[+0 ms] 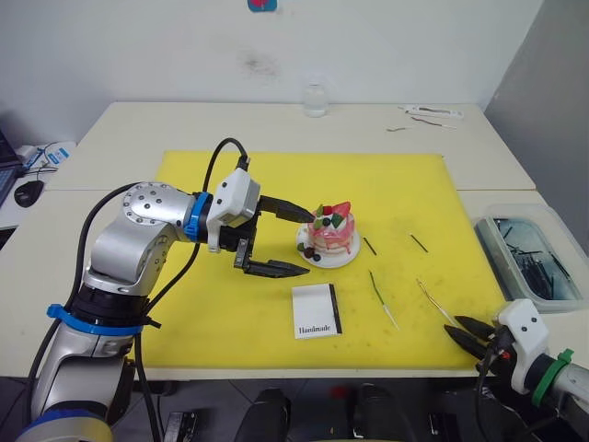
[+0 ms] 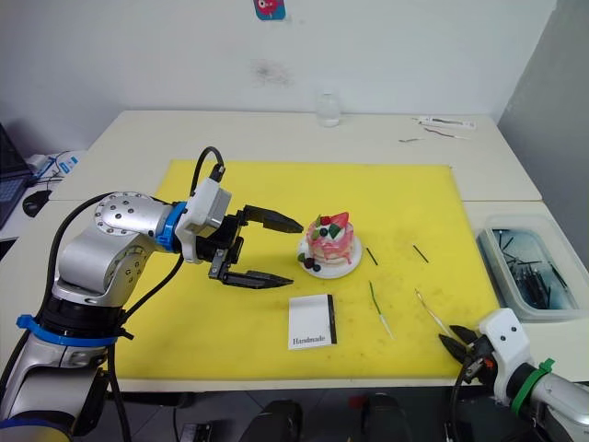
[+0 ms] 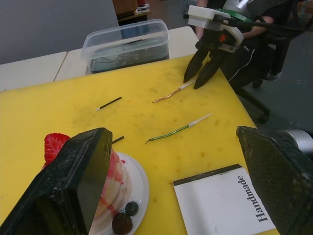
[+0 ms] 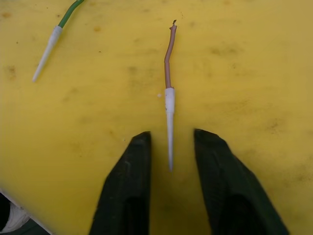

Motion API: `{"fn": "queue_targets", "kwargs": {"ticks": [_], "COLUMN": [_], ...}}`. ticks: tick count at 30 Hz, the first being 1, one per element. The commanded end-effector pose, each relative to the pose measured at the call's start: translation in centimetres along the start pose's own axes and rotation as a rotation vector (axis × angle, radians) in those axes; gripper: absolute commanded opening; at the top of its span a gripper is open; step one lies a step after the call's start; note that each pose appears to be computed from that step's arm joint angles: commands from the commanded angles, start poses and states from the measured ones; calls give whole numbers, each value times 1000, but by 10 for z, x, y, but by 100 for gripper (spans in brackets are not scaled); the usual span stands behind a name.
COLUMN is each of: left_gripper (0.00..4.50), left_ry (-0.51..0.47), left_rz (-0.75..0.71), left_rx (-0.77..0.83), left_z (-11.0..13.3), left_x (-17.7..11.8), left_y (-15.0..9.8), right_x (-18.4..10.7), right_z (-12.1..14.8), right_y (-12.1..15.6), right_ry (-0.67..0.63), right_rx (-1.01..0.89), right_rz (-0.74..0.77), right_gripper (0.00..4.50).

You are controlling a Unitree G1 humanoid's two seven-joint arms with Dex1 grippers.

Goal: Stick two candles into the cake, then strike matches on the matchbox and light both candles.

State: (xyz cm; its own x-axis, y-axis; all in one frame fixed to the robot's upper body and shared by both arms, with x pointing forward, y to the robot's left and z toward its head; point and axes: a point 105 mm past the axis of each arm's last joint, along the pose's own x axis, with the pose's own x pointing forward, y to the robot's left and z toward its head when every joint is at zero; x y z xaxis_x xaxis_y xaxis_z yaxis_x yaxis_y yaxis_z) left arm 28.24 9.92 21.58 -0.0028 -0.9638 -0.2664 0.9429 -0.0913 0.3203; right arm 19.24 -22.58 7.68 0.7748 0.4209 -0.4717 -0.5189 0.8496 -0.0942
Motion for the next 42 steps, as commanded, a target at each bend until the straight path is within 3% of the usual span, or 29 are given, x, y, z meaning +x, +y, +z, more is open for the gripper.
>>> {"fn": "queue_targets", "kwargs": {"ticks": [1,7,14,17,20,23,42], "left_gripper": [450,450,450,388,293,199,199], "left_ry": [-22,-42,-210,-321,-405,-451,-584], "left_rz": [9,4,106,198,249,271,314], "left_rx": [25,4,-253,-367,-461,-513,-533], "left_z": [9,9,13,14,19,23,34], "left_x": [-2,1,7,10,20,29,53], "left_y": [0,-2,6,18,24,27,41], "right_x": [-1,1,6,15,24,30,57], "right_z": [9,37,123,159,183,193,220], "right_y": [1,5,10,22,31,37,70], "right_ry": [-5,-58,-429,-545,-625,-659,-764], "right_rx": [22,9,-56,-134,-169,-182,-233], "right_rz": [-13,-9,13,55,90,118,260], "right_gripper": [9,3,3,0,0,0,0]}}
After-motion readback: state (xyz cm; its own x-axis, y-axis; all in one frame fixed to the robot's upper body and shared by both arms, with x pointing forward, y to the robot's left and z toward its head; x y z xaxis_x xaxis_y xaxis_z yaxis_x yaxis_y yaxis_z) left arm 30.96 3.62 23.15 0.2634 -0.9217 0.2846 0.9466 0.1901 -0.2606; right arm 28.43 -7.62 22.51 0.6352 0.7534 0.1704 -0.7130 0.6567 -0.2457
